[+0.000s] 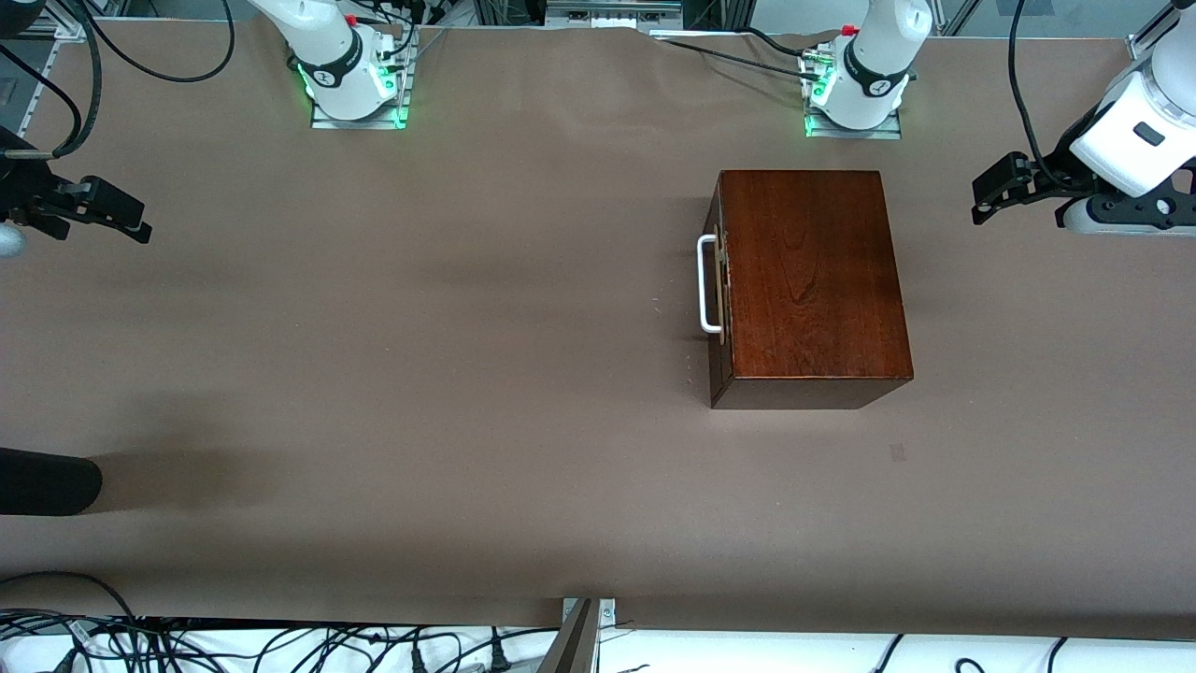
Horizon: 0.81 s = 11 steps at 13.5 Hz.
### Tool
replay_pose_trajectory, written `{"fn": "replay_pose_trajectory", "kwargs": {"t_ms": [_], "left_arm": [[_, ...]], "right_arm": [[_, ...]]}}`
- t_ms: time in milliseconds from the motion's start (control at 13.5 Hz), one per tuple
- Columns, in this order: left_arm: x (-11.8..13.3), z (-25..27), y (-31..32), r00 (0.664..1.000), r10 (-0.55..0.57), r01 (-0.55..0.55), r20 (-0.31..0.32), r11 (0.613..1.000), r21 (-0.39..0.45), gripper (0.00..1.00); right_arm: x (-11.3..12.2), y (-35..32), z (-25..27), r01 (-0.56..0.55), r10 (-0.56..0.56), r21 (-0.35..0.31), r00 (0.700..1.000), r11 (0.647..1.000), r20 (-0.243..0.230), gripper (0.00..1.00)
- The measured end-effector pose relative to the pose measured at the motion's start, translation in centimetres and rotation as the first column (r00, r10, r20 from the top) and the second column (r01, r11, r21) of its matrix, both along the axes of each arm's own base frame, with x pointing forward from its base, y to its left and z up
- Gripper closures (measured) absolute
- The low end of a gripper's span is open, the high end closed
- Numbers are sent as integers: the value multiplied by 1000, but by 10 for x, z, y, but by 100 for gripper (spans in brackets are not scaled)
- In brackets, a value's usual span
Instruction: Open drawer, take yellow block, close drawer
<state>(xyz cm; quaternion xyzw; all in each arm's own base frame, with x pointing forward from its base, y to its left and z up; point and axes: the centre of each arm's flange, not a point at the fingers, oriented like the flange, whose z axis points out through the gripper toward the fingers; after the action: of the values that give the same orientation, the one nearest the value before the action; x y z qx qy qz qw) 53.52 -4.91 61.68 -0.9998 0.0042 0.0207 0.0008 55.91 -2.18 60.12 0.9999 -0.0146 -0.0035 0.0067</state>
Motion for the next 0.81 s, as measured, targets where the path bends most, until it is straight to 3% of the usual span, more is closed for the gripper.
{"fn": "replay_pose_trajectory", "kwargs": {"t_ms": [813], "left_arm": [[-3, 3, 2, 1000, 2, -2, -4, 1000, 0, 0]], "right_arm": [[0, 0, 0, 0, 0, 0, 1000, 1000, 0, 0]]}}
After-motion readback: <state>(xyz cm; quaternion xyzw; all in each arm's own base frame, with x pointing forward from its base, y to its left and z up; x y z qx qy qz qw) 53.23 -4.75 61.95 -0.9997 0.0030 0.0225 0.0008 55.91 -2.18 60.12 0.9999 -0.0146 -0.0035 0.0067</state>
